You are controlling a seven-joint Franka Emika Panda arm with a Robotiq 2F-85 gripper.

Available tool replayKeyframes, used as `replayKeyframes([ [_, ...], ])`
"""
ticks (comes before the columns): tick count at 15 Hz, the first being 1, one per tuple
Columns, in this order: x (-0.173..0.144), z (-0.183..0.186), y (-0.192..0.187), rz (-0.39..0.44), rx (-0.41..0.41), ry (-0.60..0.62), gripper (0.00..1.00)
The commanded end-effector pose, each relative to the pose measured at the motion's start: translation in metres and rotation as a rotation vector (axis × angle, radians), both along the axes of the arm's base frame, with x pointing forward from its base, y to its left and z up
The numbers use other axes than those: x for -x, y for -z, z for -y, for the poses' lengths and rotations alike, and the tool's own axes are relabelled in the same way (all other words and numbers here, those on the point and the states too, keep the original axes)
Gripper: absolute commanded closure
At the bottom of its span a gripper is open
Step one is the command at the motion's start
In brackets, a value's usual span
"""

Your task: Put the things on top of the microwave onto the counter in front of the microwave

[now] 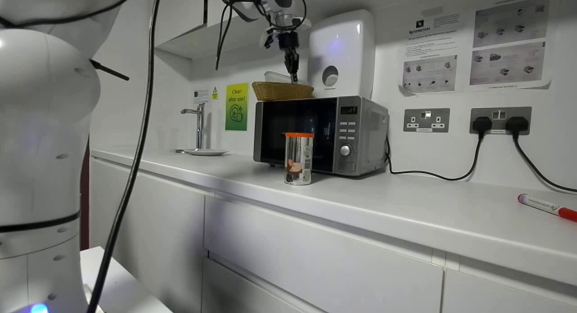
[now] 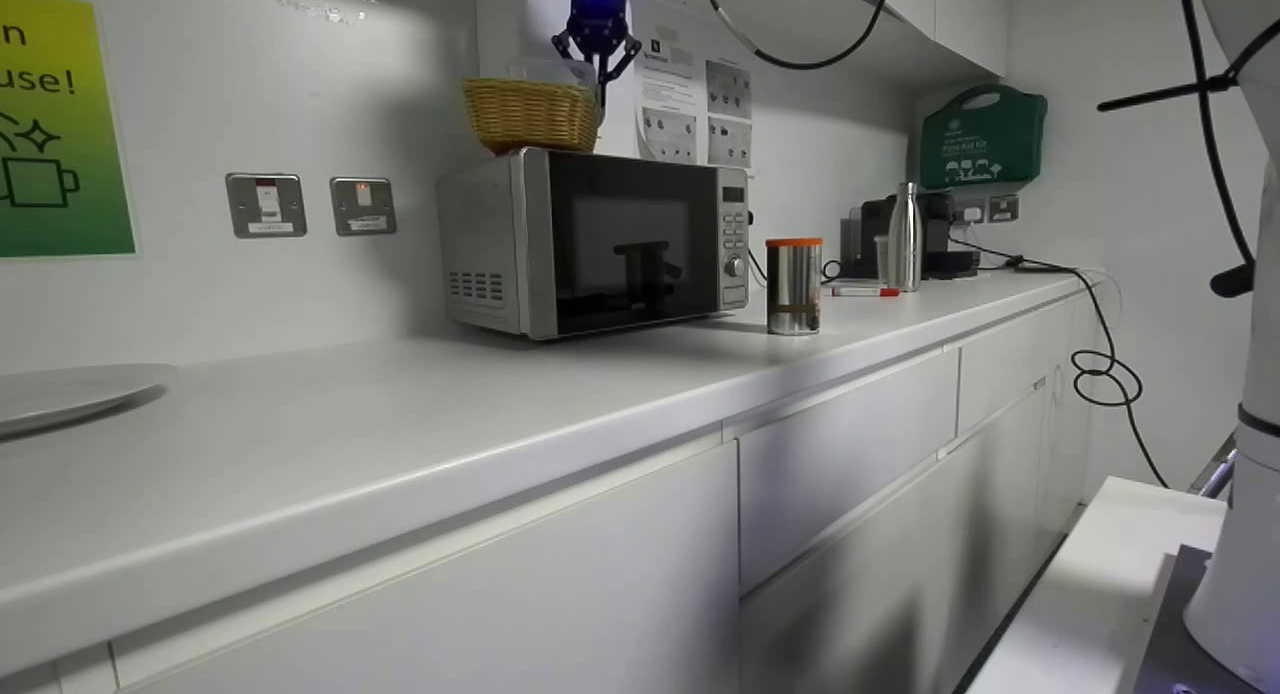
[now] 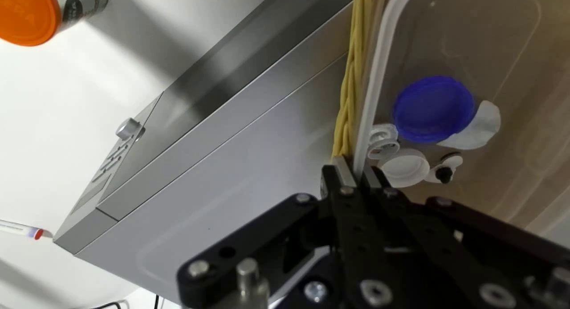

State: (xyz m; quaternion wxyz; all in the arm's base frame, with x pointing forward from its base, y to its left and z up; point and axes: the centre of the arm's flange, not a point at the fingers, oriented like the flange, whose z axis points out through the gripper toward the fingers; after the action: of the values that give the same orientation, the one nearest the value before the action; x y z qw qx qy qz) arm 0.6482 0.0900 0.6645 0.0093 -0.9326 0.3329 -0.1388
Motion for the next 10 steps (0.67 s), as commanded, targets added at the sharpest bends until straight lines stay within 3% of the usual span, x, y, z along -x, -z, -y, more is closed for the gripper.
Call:
replayKeyframes([
  [1,-0.005,0.007,-0.005,-0.03,-0.001,0.002,0.99],
  [5,-0.005,0.003,-0.015,-0.009,0.04,0.003,0.99],
  [10,-0.003,0.001,-0.035,0.022,0.037,-0.008,0.99],
])
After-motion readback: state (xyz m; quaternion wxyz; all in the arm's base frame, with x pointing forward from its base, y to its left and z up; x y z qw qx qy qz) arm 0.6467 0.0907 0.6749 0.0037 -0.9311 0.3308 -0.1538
